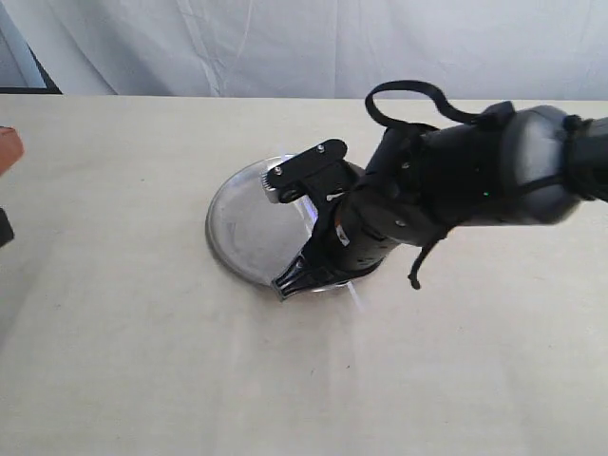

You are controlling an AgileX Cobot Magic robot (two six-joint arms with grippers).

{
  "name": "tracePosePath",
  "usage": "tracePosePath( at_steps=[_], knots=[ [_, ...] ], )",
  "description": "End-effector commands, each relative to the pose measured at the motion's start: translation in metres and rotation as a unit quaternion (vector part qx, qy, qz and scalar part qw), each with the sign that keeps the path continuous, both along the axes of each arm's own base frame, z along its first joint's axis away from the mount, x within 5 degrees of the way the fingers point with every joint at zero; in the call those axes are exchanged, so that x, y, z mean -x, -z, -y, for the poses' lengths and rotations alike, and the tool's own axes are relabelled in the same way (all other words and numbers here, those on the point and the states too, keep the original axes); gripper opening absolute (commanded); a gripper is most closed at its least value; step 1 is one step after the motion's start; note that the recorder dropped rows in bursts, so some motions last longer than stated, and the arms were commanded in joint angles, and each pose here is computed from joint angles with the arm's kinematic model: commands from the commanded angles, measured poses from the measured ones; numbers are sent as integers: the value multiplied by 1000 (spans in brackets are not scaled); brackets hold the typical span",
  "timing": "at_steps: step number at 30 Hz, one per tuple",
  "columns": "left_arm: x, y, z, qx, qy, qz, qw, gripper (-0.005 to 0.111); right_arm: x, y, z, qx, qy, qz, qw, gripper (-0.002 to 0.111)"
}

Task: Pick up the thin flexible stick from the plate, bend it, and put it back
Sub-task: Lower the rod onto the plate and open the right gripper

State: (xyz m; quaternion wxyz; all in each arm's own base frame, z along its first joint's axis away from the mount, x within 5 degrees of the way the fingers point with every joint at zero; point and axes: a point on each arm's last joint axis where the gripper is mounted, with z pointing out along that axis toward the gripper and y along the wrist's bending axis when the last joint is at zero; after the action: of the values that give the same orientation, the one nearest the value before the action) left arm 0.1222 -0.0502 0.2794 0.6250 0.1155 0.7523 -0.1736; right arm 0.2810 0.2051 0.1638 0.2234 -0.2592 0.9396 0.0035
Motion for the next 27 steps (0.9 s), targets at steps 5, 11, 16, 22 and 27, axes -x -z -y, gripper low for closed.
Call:
tracePosePath(
  at_steps=[5,11,16,22,27],
  knots=[
    [25,-4,-24,6,-82,56,995,0,-47,-8,-4,-28,-1,64,998,0],
    [37,9,-43,92,-172,18,981,0,-90,4,8,-4,45,57,997,0],
    [38,16,-42,57,-160,21,985,0,-109,23,6,2,57,47,997,0],
    [38,45,-41,72,-162,-41,983,0,-121,41,-1,-3,63,39,997,0],
    [39,58,-40,109,-168,-80,976,0,-122,55,-1,9,64,23,998,6]
  ],
)
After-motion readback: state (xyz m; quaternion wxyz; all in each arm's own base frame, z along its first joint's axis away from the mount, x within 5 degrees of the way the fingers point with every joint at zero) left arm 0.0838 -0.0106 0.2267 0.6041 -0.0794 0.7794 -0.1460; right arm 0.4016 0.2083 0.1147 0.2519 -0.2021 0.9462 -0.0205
